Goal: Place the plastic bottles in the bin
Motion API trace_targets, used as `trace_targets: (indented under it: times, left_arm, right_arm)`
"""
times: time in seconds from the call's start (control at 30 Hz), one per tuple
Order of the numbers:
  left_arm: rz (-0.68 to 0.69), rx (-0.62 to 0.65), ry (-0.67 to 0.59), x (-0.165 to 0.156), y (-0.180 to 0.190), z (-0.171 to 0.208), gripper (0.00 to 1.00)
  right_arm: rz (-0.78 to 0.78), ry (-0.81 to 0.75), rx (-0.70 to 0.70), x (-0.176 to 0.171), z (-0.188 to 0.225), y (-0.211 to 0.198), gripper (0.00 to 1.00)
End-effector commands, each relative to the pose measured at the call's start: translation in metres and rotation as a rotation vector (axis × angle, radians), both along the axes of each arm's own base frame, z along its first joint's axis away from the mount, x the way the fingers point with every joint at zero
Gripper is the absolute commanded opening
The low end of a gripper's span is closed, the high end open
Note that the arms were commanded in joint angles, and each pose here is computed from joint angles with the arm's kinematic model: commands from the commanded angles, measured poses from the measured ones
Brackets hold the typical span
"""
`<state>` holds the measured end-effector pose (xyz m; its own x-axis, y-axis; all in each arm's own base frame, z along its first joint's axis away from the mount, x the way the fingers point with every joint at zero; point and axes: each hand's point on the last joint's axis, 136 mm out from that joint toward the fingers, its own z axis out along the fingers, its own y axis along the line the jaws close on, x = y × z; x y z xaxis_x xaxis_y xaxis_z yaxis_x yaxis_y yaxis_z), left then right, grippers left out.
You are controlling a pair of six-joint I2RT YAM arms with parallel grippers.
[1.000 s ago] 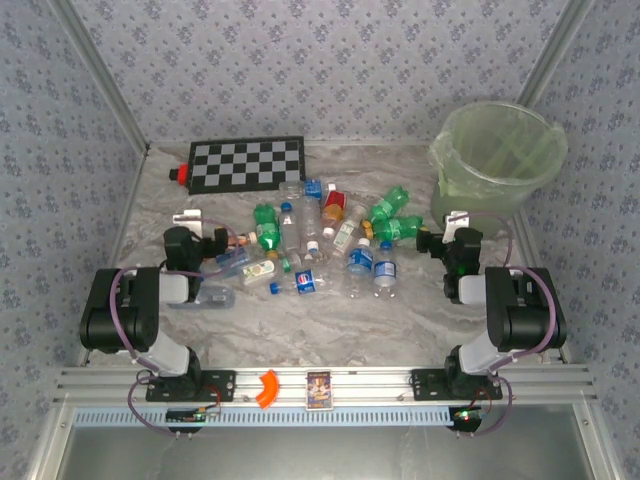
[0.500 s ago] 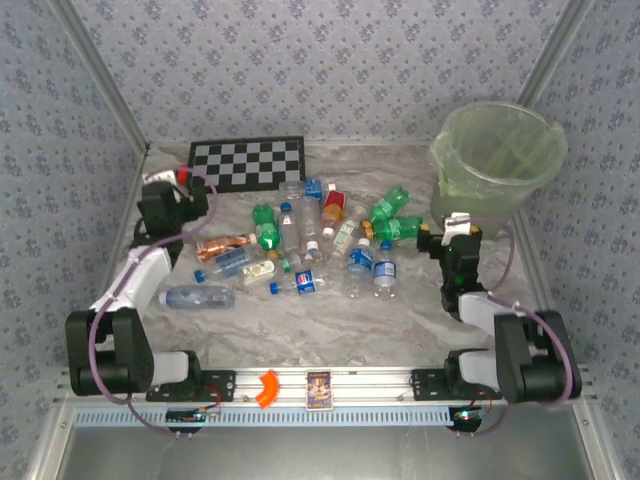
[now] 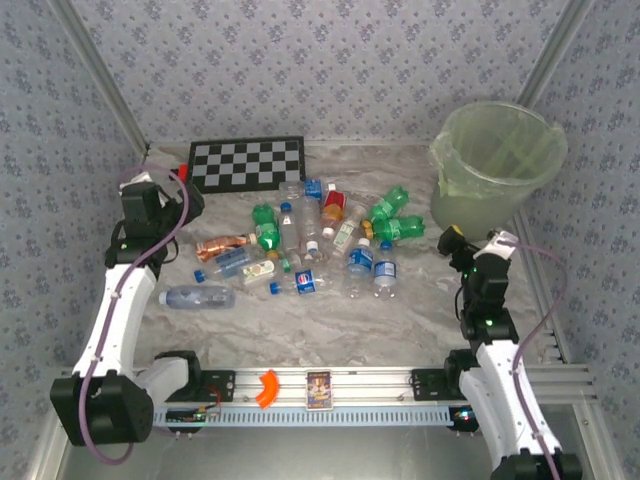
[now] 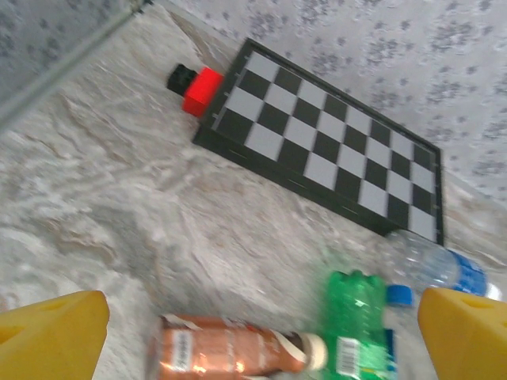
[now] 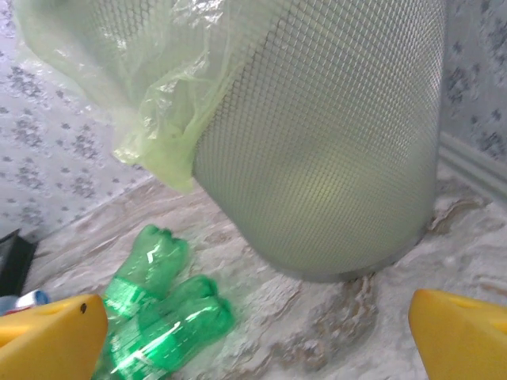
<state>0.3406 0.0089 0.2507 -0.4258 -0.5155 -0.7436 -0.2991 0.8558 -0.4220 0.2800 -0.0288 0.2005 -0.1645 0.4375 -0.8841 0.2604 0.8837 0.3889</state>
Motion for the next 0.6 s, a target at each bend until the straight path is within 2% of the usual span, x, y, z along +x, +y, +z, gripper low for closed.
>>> trace_targets:
  times: [0.0,0.2,0.3,0.43,0.5,0.57]
  left_arm:
    - [-0.064,-0.148,0.06,-0.018,-0.034,-0.017,1.0]
    - [-0.238,-0.059,0.067,-0.04,-0.105,-0.032,1.0]
    - [-0.33,-0.023,0.089,-0.049,-0.134,-0.042,1.0]
    - [-0.36,0.016,0.16,-0.058,-0.149,-0.061,1.0]
    - [-0.373,0.023,0.204,-0.061,-0.153,-0.068,1.0]
    - [-0.369,0.021,0.213,-0.063,-0.154,-0.07,1.0]
  right_arm:
    - [0.142,0.126,0.107,-0.008,-0.007,0.029,1.0]
    - [0.376,0.312,0.159,-0.009,-0.014,0.078,0.99]
    - [0.425,0.47,0.067,-0.012,-0.03,0.099,0.99]
    - [0.394,0.563,-0.053,-0.012,-0.042,0.113,1.0]
    - [0.348,0.576,-0.007,-0.011,-0.047,0.117,1.0]
    - [0.411,0.58,0.013,-0.009,-0.048,0.129,1.0]
